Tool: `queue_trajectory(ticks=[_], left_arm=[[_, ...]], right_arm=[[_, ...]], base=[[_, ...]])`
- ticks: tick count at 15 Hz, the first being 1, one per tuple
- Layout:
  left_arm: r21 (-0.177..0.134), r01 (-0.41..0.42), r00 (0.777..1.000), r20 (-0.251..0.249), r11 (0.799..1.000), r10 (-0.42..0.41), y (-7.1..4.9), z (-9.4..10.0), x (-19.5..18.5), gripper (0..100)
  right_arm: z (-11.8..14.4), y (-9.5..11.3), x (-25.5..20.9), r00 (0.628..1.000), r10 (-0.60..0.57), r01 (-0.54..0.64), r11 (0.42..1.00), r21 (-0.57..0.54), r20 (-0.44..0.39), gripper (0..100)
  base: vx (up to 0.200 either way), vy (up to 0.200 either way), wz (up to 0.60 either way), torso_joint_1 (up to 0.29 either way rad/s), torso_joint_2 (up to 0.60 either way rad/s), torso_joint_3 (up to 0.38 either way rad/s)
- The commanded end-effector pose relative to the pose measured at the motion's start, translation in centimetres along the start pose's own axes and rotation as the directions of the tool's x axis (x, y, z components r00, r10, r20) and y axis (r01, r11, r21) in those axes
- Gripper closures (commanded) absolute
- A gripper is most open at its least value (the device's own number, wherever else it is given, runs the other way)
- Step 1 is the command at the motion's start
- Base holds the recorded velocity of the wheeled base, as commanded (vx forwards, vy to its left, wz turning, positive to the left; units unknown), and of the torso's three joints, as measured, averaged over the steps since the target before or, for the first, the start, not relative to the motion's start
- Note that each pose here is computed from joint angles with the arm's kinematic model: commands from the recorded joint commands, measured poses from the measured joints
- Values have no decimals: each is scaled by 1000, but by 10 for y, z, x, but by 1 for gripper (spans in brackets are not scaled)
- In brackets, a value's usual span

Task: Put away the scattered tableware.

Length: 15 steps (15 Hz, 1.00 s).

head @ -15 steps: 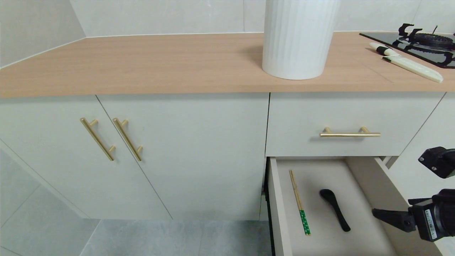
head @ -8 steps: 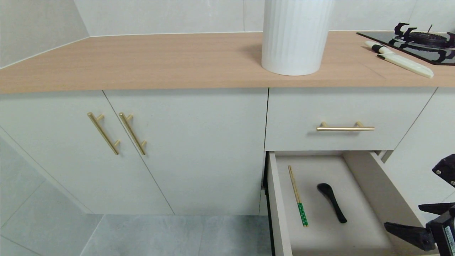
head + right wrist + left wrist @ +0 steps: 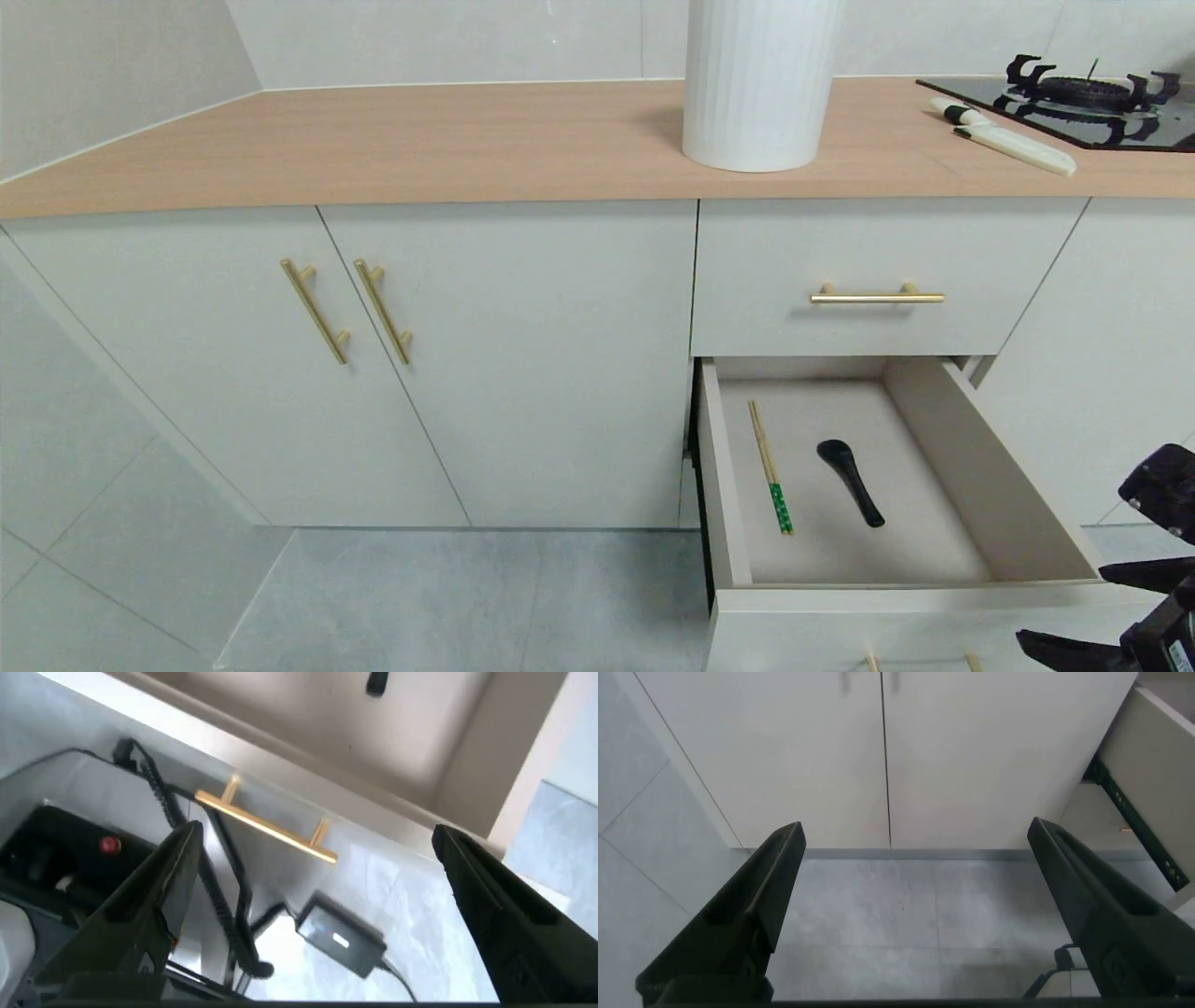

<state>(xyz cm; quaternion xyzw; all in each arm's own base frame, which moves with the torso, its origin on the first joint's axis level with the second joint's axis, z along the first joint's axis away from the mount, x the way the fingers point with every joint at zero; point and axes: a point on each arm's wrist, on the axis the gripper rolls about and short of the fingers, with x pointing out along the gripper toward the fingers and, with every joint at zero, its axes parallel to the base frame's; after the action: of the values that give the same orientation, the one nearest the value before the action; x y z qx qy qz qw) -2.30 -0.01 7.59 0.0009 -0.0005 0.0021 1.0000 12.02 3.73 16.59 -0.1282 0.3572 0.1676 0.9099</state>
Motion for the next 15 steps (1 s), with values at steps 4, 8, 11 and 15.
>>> queue_trajectory(ticks=[4,8,11,15], left_arm=[[0,0,1000,-1,1000,0,0,0,0,0],[0,0,1000,-1,1000,0,0,0,0,0],[0,0,1000,-1,1000,0,0,0,0,0],[0,0,1000,-1,1000,0,0,0,0,0]], right_arm=[[-9,5,27,986,65,-71,997,-32,-155,0],[-11,12,39,972,74,-92,993,-72,-223,0],[-8,12,49,964,71,-84,996,-39,-255,0],[11,10,61,972,24,4,993,119,-234,0]], base=[[0,0,0,0,0,0],[0,0,0,0,0,0],[0,0,0,0,0,0],[0,0,0,0,0,0]])
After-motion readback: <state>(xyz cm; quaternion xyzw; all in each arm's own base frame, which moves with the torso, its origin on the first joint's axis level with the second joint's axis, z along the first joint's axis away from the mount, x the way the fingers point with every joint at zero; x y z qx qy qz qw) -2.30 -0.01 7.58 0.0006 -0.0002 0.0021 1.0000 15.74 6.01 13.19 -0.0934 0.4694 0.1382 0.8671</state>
